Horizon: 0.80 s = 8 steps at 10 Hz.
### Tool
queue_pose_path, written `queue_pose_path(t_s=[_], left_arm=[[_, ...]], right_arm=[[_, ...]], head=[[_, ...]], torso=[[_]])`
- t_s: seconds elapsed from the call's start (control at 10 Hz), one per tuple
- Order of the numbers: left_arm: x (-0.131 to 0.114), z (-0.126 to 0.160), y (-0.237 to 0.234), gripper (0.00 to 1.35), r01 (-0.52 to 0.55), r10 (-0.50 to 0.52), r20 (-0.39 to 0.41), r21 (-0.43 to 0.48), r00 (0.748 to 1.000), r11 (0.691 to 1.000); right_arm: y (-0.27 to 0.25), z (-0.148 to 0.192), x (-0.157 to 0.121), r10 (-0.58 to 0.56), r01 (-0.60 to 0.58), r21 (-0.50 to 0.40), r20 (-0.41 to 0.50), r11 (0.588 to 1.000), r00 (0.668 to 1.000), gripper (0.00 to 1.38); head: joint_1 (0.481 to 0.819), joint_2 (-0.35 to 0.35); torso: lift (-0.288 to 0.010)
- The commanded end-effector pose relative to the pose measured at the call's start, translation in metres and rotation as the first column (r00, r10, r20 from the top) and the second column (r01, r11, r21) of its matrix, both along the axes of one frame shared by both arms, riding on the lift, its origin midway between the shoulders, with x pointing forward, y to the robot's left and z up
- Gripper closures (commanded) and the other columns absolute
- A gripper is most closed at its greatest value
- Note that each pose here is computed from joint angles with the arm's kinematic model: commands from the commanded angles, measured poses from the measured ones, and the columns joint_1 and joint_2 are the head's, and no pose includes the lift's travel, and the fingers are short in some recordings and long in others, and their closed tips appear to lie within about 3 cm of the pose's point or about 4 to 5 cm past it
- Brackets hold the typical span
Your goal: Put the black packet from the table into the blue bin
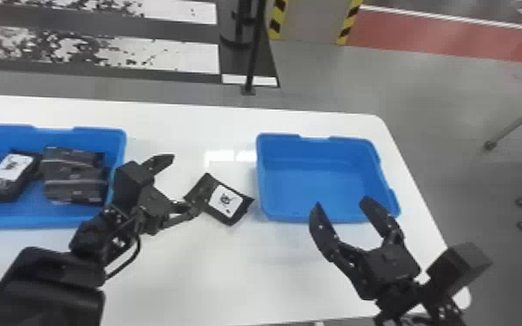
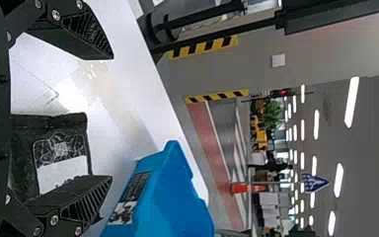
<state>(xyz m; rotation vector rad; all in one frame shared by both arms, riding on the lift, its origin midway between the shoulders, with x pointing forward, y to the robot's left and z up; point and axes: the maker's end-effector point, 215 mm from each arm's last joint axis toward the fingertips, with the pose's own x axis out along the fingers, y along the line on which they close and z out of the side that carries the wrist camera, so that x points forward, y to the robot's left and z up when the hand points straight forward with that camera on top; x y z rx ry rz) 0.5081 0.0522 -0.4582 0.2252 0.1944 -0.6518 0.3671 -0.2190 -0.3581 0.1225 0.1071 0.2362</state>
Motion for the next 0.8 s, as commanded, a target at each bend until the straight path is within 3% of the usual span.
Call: queue_pose_path(t_s=[0.0, 0.3, 0.7], left_arm=[[0.002, -0.02, -0.023, 0.17, 0.066, -0.063, -0.043, 0.065, 0.997, 0.996], [-0.007, -0.047, -0.056, 0.17, 0.155, -0.141, -0.134, 0.103, 0.981, 0.983], [-0.005, -0.078, -0.059, 0.18, 0.163, -0.131, -0.213, 0.141, 0.968, 0.976]], right_arm=[[0.0, 0.0, 0.001, 0.0, 0.0, 0.0, 0.002, 1.0, 1.0, 0.14], [0.001, 0.0, 0.004, 0.001, -0.001, 0.0, 0.005, 1.0, 1.0, 0.14], [0.002, -0.003, 0.005, 0.001, -0.001, 0.011, 0.0, 1.0, 1.0, 0.14]], head=[[0.695, -0.206], [0.695, -0.267], [0.695, -0.285]], torso=[[-0.11], [-0.11], [-0.11]])
